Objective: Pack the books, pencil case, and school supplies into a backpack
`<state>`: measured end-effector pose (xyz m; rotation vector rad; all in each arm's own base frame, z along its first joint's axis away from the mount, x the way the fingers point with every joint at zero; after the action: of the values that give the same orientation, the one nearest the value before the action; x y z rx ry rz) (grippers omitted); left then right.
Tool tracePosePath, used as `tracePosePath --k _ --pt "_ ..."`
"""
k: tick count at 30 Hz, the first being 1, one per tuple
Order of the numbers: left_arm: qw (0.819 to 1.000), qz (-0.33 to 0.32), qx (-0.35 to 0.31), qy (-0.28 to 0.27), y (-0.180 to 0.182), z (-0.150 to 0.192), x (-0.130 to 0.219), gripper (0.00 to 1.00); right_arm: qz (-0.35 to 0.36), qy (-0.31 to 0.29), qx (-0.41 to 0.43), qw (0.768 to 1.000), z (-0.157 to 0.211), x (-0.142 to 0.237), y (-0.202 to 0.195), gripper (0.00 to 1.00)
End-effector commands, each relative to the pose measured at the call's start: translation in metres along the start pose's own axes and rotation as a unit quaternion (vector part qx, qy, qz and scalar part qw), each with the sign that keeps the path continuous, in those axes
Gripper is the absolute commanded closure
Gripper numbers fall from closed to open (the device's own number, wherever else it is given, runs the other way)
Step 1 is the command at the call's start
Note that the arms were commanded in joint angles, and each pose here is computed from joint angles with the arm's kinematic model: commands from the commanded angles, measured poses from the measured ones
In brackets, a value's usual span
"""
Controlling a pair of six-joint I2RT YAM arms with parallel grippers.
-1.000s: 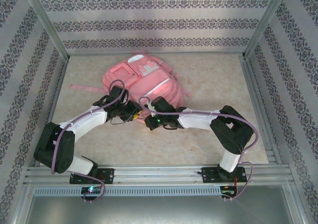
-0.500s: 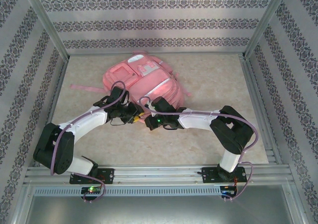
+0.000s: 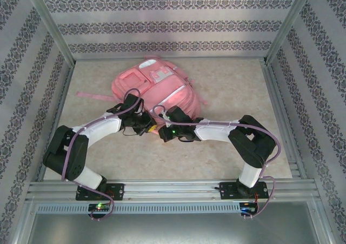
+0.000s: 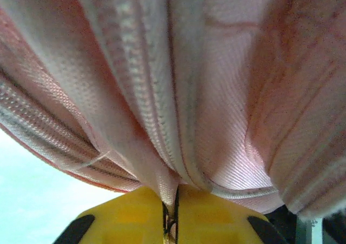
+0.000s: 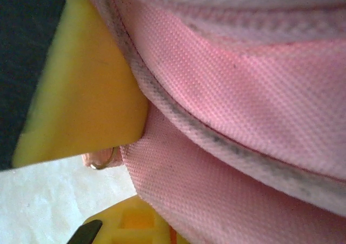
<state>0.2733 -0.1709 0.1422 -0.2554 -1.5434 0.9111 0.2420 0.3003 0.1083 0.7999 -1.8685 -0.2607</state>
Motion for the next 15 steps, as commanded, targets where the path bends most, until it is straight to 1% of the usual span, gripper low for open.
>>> tracePosePath --k 1,2,15 --pt "0.999 0.016 -0.023 -0.025 -0.013 -0.007 0.002 0.97 0.005 -0.011 -0.012 1.000 -0.001 0.009 -0.004 1.00" --pt "0.999 0.017 -0.021 -0.027 -0.013 -0.008 0.002 1.00 0.008 -0.012 -0.012 1.000 -0.001 0.009 -0.005 1.00" --pt "0.999 0.013 -0.002 -0.044 0.002 -0.012 0.016 1.00 0.034 -0.011 -0.023 0.999 0.018 0.025 -0.025 1.00"
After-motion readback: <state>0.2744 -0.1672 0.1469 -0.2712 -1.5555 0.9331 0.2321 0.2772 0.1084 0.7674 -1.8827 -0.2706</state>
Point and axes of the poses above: each hand's point on the last joint's axis, 136 mm out from that joint toward the fingers, its own x axis back along the fingers, its own y axis along the line the jaws close on, z = x × y, the point moved 8 cm from there along x, back along the fingers, and after that the axes turned 8 degrees about -x, right-handed, at the moved point
